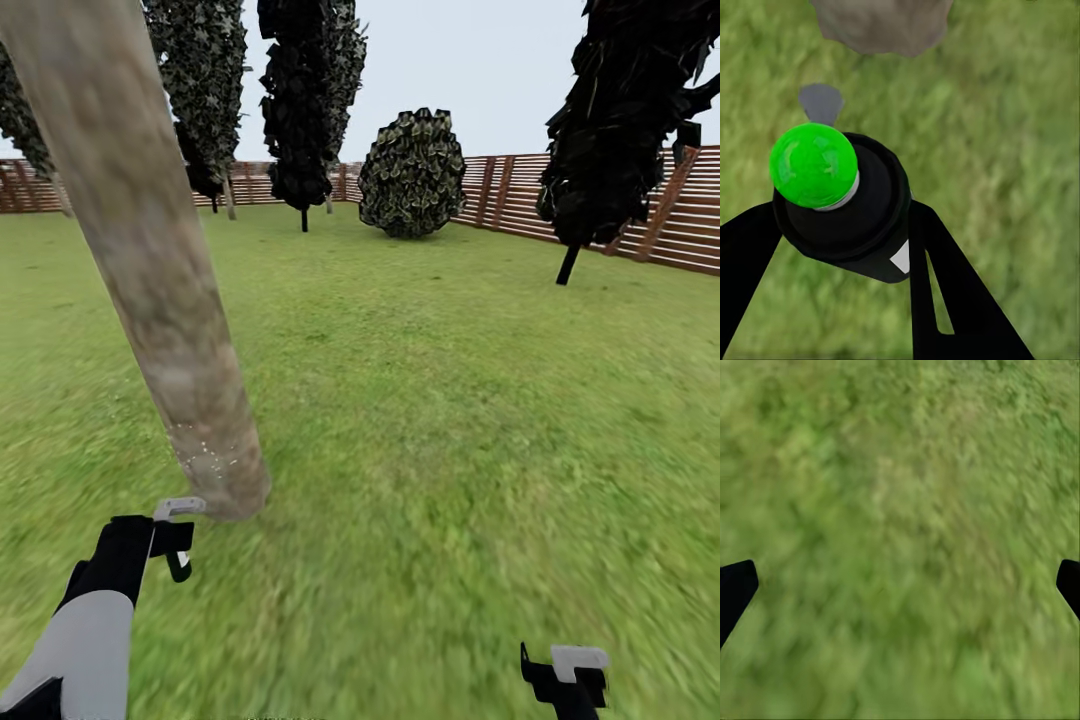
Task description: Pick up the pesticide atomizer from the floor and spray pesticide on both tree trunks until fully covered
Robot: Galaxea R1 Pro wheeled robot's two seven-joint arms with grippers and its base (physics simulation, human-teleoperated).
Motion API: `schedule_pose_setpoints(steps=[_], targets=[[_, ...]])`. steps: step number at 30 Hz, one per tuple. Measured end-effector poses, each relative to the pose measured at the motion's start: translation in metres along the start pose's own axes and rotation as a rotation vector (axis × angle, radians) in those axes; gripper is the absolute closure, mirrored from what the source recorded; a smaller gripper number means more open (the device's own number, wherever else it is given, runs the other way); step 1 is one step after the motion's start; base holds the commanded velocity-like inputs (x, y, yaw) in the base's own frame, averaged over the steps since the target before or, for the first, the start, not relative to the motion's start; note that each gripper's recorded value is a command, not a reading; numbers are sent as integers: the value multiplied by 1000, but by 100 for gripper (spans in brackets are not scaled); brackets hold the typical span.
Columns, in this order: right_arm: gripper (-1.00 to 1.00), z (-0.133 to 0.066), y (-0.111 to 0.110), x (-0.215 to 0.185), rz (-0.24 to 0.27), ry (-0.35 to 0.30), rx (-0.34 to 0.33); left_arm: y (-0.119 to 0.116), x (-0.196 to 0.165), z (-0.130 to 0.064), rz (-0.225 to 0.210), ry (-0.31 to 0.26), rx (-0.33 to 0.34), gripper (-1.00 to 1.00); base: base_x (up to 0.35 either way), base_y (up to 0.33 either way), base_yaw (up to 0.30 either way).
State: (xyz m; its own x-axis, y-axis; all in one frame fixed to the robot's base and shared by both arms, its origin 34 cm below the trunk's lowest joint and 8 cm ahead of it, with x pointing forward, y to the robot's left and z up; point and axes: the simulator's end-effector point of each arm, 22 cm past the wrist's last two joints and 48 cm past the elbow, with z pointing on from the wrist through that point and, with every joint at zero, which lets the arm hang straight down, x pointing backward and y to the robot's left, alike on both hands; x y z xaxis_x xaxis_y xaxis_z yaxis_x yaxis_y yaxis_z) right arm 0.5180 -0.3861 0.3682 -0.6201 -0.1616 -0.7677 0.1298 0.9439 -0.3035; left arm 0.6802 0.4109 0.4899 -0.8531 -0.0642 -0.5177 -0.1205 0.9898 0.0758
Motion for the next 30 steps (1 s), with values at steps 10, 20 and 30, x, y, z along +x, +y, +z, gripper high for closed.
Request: schedule_pose_setpoints(steps=[10, 20, 30], targets=[[-100, 0, -1, 0, 1, 0, 3, -72, -76, -20, 83, -51, 71, 100, 0, 0, 155], [-100, 0, -2, 0, -2, 0, 2, -81, -119, -40, 123, -75, 62, 100, 0, 0, 0], [-100, 0, -2, 0, 0, 0, 2, -63, -155, -59, 103, -94, 97, 100, 0, 0, 8]])
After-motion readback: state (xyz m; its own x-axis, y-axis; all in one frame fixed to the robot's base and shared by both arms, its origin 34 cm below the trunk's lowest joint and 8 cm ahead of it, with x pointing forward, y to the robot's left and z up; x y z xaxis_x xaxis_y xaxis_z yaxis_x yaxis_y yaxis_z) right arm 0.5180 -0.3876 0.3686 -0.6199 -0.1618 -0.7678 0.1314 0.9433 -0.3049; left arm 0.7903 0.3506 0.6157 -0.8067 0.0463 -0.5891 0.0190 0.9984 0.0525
